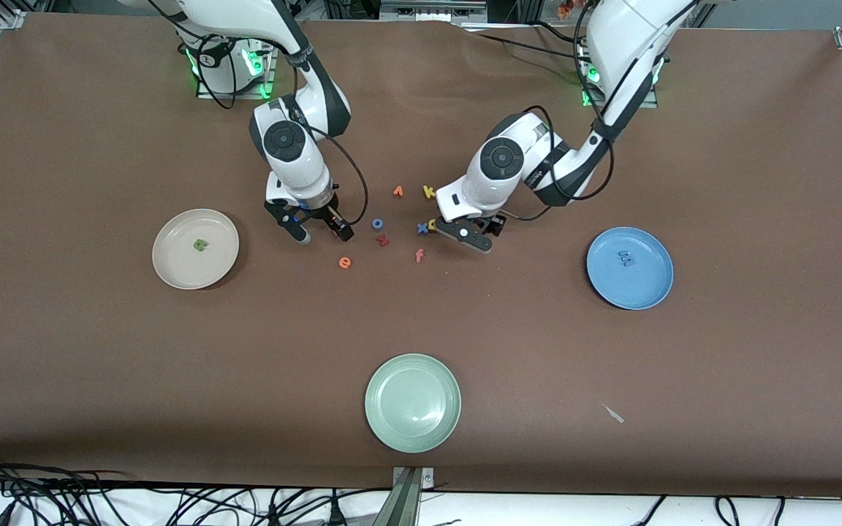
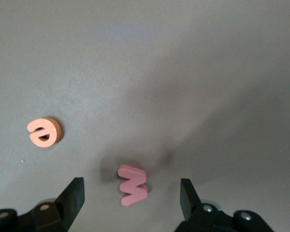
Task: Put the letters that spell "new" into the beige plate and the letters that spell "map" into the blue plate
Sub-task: 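Grasp the pink w with the right gripper while the left gripper grasps the p, then drop the p on the blue plate while the right gripper drops the w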
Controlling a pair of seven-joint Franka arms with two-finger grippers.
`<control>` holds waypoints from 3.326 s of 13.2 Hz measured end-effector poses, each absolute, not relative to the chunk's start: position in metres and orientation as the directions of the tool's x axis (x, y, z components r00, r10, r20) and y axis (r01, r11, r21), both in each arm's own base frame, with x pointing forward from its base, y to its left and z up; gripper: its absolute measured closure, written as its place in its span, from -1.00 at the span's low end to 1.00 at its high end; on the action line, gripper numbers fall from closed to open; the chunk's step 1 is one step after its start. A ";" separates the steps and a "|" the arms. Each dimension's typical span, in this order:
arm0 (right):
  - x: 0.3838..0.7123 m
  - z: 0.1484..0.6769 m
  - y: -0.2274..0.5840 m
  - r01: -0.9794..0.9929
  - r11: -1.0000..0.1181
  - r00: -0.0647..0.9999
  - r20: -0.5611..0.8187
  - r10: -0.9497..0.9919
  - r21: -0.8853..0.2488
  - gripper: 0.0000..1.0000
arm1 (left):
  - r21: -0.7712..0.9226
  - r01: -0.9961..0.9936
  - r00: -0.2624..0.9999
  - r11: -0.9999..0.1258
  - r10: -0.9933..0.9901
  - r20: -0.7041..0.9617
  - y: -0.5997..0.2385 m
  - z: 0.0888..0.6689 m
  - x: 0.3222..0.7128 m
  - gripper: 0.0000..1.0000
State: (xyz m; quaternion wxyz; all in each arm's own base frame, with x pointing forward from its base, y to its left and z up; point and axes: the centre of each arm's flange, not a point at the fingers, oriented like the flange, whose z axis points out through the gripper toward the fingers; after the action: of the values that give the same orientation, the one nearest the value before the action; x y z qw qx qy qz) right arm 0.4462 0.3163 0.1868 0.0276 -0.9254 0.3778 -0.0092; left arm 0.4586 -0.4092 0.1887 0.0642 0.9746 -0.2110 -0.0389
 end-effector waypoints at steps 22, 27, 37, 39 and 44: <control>0.510 0.240 0.268 -0.507 -0.853 0.847 -0.110 -0.520 0.122 0.45 | 0.060 -0.517 0.855 -0.854 -0.518 -0.004 -0.408 0.172 0.466 0.22; 0.532 0.240 0.143 -0.270 -0.946 0.928 -0.212 -0.305 0.179 0.45 | 0.047 -0.507 0.862 -0.861 -0.507 0.013 -0.399 0.177 0.480 0.43; 0.566 0.276 0.111 -0.158 -0.976 0.967 -0.178 -0.184 0.147 -0.97 | -0.019 -0.618 0.785 -0.786 -0.616 -0.069 -0.158 0.234 0.603 0.43; 0.578 0.297 0.157 -0.108 -0.989 0.981 -0.151 -0.122 0.097 -1.00 | -0.007 -0.640 0.767 -0.769 -0.637 -0.078 -0.107 0.231 0.611 0.43; 0.569 0.288 0.242 -0.052 -0.999 0.991 -0.123 -0.050 -0.013 -1.00 | 0.059 -0.684 0.714 -0.727 -0.684 -0.150 -0.076 0.200 0.585 0.43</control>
State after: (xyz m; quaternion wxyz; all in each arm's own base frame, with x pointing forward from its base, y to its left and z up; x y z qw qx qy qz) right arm 0.5689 0.2419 0.2880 0.0083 -0.9977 0.0253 0.0616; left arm 0.5848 -0.0764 0.1998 -0.0002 0.9256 -0.3697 -0.0809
